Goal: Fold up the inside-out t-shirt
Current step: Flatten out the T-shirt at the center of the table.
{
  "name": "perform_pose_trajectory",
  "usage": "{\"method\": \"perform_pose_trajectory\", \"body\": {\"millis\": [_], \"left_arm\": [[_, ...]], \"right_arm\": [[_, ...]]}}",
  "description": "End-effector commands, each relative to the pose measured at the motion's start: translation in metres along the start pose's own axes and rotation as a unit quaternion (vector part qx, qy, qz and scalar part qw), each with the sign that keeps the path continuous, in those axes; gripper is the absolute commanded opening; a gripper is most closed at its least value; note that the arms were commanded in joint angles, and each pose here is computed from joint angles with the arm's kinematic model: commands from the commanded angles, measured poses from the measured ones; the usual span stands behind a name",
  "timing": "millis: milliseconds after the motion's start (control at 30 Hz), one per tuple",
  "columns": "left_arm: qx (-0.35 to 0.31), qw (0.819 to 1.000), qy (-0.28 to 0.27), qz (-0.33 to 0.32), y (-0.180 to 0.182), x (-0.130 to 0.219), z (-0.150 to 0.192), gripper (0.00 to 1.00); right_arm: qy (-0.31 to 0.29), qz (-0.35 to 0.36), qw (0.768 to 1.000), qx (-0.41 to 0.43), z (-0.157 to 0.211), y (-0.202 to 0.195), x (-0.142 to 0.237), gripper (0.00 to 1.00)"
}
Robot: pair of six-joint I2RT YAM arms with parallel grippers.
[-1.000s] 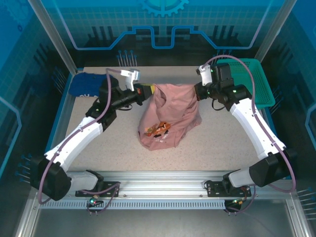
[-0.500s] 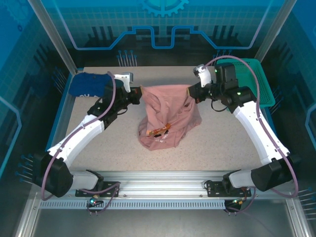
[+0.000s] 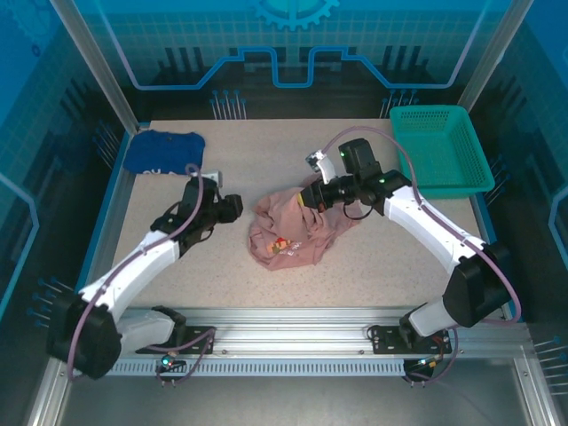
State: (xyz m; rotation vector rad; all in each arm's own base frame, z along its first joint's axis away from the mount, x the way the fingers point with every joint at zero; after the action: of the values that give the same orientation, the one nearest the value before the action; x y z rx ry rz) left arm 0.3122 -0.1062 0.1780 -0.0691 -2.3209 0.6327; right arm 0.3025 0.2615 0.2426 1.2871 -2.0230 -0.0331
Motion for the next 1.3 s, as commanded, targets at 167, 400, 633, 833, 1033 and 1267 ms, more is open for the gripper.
{"method": "perform_pose_trajectory", "body": {"millis": [167,400,633,833,1033,1267], "left_arm": [[0.09,0.948,0.109,0.285,-0.083,0.011,0.041,0.7],[0.124,0.923,0.133,0.34,-0.11,-0.02,0.027,0.72],[0.17,0.893,0.164,0.382,-0.122,-0.045,0.031,0.73],[0.183,0.886,0.173,0.39,-0.125,-0.057,0.032,0.49],[0.163,0.903,0.153,0.367,-0.118,-0.049,0.027,0.11],[0.136,0.942,0.088,0.295,-0.075,-0.014,0.004,0.0]], "right_arm": [[-0.019,-0.008,1.0,0.004,-0.01,0.003,-0.003,0.0],[-0.018,-0.004,1.0,0.008,-0.01,0.004,0.0,0.0],[-0.018,0.001,1.0,0.012,-0.011,0.003,0.001,0.0],[-0.018,0.003,1.0,0.012,-0.012,0.002,0.001,0.0],[-0.016,0.035,0.999,0.01,-0.015,-0.008,0.008,0.0],[0.047,0.166,0.985,0.032,-0.003,-0.026,0.008,0.24]]}}
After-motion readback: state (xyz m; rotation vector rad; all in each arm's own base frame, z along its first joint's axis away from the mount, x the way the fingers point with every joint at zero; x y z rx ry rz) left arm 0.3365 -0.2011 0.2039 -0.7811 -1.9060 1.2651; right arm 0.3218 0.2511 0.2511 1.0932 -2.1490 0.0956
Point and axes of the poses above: each hand's point on the last joint's axis, 136 mm out from that joint toward the fingers, its own x axis back along the fingers, its own y axis along the line the jaws close on, z = x × y, the point moved 2 cm from there along x, back along the fingers, and after that the axes turned 11 degrees about x, right-handed, at the moved point
